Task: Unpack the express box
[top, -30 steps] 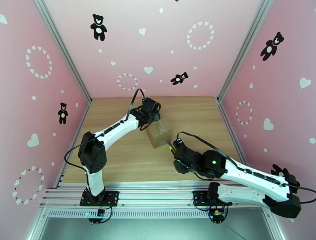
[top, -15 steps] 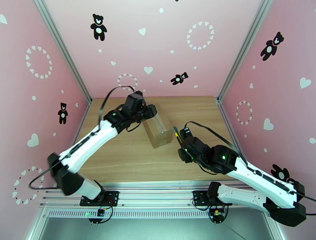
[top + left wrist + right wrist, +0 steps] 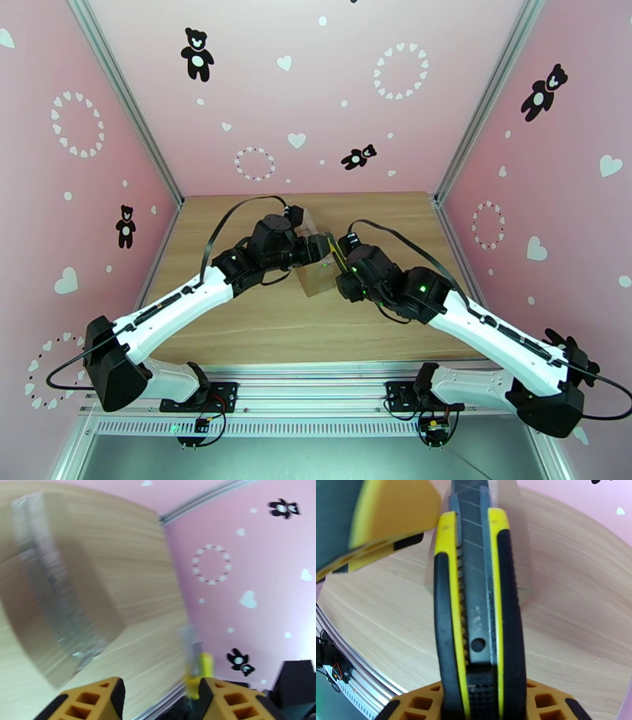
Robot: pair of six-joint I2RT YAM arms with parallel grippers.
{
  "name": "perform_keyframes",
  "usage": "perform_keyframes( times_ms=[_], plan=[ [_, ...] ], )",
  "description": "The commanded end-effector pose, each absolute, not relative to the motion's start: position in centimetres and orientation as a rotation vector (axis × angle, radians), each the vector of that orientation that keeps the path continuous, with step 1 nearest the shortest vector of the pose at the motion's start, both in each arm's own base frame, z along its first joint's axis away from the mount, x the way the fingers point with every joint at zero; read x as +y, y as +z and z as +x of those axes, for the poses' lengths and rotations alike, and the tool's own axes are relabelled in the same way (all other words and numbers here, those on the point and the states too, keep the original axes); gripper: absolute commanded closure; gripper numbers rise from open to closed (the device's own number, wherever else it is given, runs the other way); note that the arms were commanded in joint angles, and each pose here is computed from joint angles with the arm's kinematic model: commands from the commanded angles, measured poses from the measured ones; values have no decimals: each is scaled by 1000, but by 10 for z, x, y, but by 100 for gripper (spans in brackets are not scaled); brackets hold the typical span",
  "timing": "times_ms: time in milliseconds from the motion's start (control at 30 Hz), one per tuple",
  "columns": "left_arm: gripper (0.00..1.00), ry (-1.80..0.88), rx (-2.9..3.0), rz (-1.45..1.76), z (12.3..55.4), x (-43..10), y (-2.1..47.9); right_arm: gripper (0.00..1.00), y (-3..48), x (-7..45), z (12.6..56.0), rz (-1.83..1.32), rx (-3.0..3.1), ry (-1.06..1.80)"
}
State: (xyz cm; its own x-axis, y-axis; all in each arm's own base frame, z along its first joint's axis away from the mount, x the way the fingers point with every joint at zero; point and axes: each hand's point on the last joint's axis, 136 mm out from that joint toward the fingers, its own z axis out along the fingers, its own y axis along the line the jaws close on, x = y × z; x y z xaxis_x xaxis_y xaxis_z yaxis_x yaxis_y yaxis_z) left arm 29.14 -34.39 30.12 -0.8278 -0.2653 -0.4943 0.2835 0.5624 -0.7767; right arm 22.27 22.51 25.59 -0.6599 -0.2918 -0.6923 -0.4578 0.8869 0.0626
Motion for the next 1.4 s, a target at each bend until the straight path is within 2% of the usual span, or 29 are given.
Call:
perform_keyframes(
  times_ms=[0, 267, 467, 733, 800, 900, 1067, 1100, 1233, 1367],
  plan=[
    [44, -1357, 2142, 74, 283, -357, 327, 100, 278, 244, 223, -540, 2279, 420],
    [45, -1413, 2152, 62, 277, -361, 320, 100, 286, 243, 222, -532, 2273, 428],
    [49, -1425, 2149, 67, 279, -366, 322, 100, 289, 252, 226, -544, 2256, 455],
    [65, -1415, 2179, 85, 285, -376, 319, 100, 294, 261, 234, -552, 2239, 477],
    [75, -1413, 2185, 85, 287, -378, 317, 100, 297, 261, 235, -549, 2232, 483],
    [98, -1407, 2191, 84, 289, -380, 315, 100, 300, 260, 237, -544, 2225, 490],
    [100, -1377, 2197, 66, 294, -378, 313, 100, 296, 254, 238, -530, 2232, 479],
    [100, -1370, 2194, 58, 295, -377, 313, 97, 295, 254, 239, -531, 2237, 484],
    [100, -1346, 2150, 15, 305, -368, 322, 58, 291, 248, 241, -499, 2256, 533],
    [100, -1321, 2112, -39, 320, -357, 334, 40, 299, 238, 239, -416, 2216, 669]
  ],
)
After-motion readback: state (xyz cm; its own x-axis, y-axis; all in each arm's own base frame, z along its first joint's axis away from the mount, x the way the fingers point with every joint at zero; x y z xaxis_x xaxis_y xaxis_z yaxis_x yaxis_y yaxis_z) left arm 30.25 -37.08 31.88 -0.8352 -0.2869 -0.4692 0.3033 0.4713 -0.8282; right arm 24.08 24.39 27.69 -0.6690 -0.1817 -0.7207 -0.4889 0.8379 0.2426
